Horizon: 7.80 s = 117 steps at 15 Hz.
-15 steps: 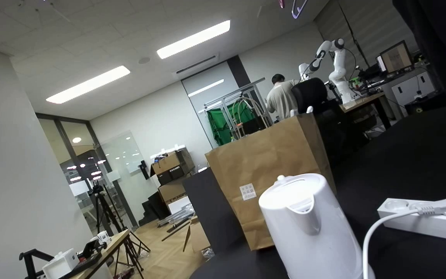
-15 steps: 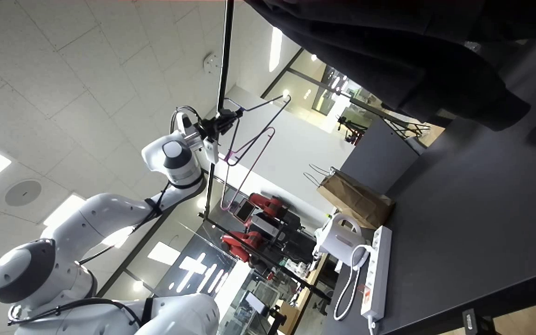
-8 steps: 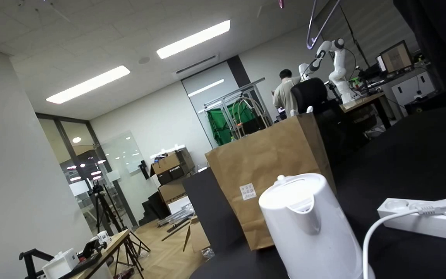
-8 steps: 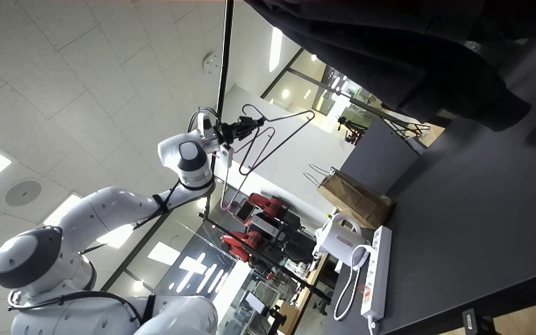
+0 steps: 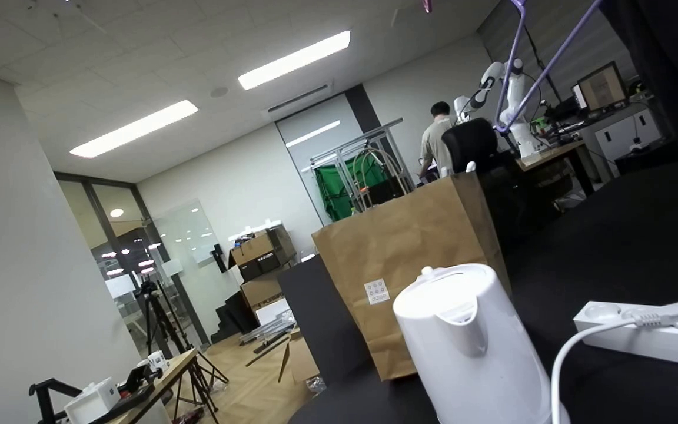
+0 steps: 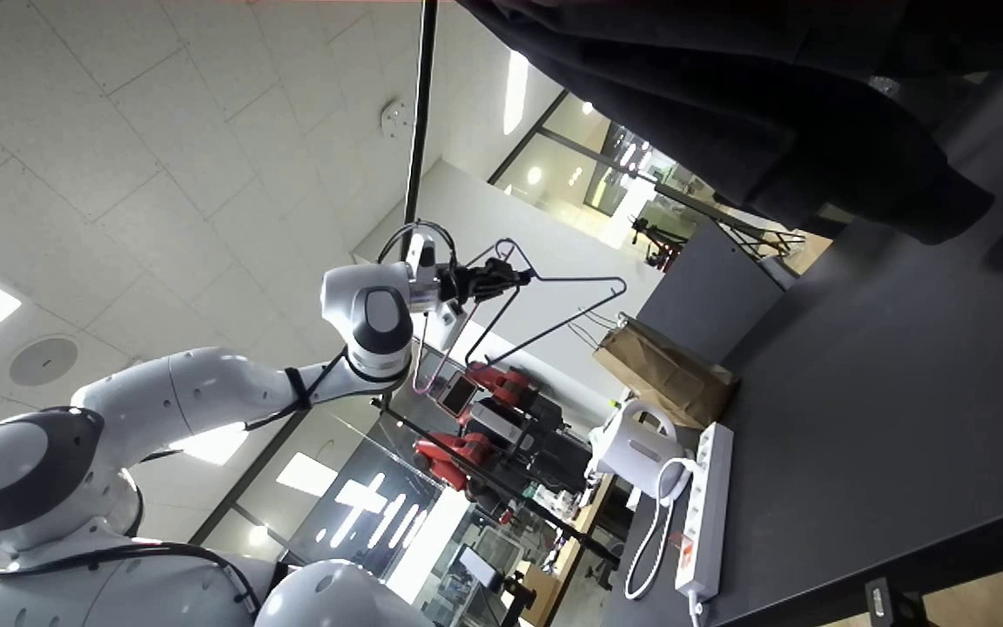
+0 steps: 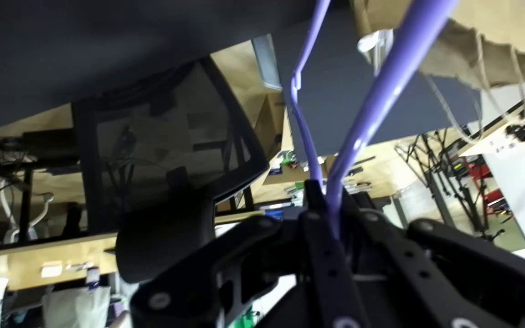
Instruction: Remove the hanger from the clothesline pole and place it on the table
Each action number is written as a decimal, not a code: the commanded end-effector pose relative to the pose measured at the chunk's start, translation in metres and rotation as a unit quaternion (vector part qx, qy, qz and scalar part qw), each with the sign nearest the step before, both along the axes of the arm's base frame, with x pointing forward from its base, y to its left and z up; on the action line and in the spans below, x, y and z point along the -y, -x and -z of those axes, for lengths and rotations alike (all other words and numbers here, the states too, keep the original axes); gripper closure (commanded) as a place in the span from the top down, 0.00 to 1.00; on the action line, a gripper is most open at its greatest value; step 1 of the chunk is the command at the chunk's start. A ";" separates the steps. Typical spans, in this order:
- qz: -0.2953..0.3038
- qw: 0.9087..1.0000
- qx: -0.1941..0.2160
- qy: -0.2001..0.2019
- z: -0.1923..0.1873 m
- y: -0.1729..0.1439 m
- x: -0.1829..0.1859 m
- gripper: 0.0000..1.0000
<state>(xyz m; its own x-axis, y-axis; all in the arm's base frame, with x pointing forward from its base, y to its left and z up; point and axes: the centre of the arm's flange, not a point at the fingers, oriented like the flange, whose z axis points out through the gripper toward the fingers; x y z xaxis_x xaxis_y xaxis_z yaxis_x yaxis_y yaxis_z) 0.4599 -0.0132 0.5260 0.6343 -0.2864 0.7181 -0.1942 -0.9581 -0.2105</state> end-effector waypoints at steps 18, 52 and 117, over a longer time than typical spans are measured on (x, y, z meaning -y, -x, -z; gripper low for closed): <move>-0.225 0.953 -0.123 -0.163 0.081 0.000 0.083 0.08; -0.132 0.931 -0.193 -0.281 0.228 -0.002 0.232 0.02; 0.035 0.960 0.141 -0.239 0.421 -0.098 0.221 0.61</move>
<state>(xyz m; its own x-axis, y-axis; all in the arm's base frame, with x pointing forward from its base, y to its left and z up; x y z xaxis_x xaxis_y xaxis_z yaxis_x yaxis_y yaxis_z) 0.5599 -0.2354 0.0714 0.3656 -0.6785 0.6372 -0.0891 -0.7070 -0.7016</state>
